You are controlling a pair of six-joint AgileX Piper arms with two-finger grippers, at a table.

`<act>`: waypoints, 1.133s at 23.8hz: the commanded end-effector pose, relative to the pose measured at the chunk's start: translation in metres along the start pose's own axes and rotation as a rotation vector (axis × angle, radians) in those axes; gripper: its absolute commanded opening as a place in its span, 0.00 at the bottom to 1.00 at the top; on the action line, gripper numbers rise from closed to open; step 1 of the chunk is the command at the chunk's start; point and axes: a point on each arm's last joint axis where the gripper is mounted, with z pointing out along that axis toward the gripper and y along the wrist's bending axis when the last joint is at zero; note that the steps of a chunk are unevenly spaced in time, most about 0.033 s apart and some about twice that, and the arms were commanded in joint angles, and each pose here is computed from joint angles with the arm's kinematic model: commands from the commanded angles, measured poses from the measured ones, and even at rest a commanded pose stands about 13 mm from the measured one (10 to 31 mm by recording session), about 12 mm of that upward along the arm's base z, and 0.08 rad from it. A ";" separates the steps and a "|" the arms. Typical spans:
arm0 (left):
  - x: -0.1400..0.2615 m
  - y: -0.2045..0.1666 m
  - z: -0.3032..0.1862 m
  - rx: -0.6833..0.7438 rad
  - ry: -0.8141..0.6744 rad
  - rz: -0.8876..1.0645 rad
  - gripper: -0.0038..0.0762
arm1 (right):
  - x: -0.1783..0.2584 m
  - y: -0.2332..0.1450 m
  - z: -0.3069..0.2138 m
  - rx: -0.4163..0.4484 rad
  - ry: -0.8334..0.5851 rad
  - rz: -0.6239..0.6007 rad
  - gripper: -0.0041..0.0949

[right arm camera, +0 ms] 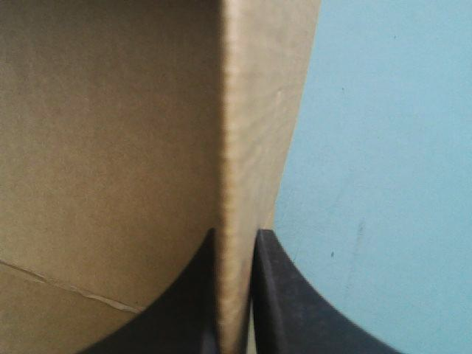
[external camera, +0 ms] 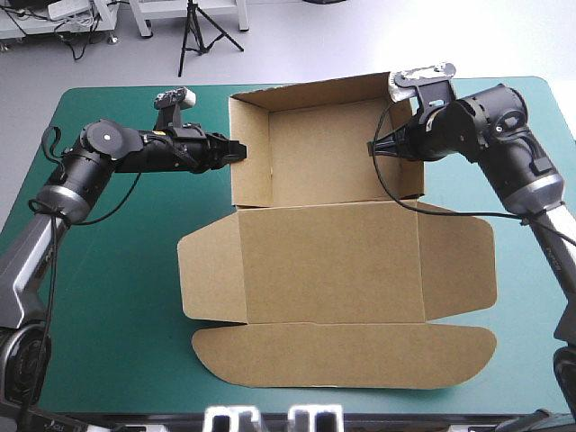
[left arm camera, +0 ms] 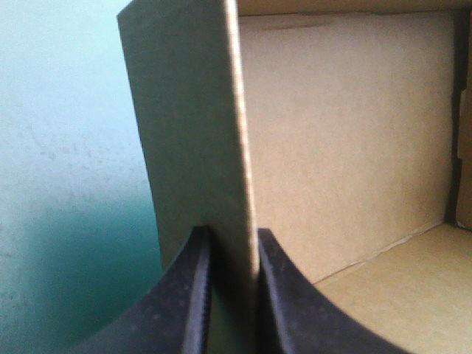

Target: Fold the box

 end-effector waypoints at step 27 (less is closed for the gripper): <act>-0.001 0.010 0.017 -0.437 0.295 0.068 0.04 | 0.011 0.025 0.116 -0.219 0.315 0.184 0.04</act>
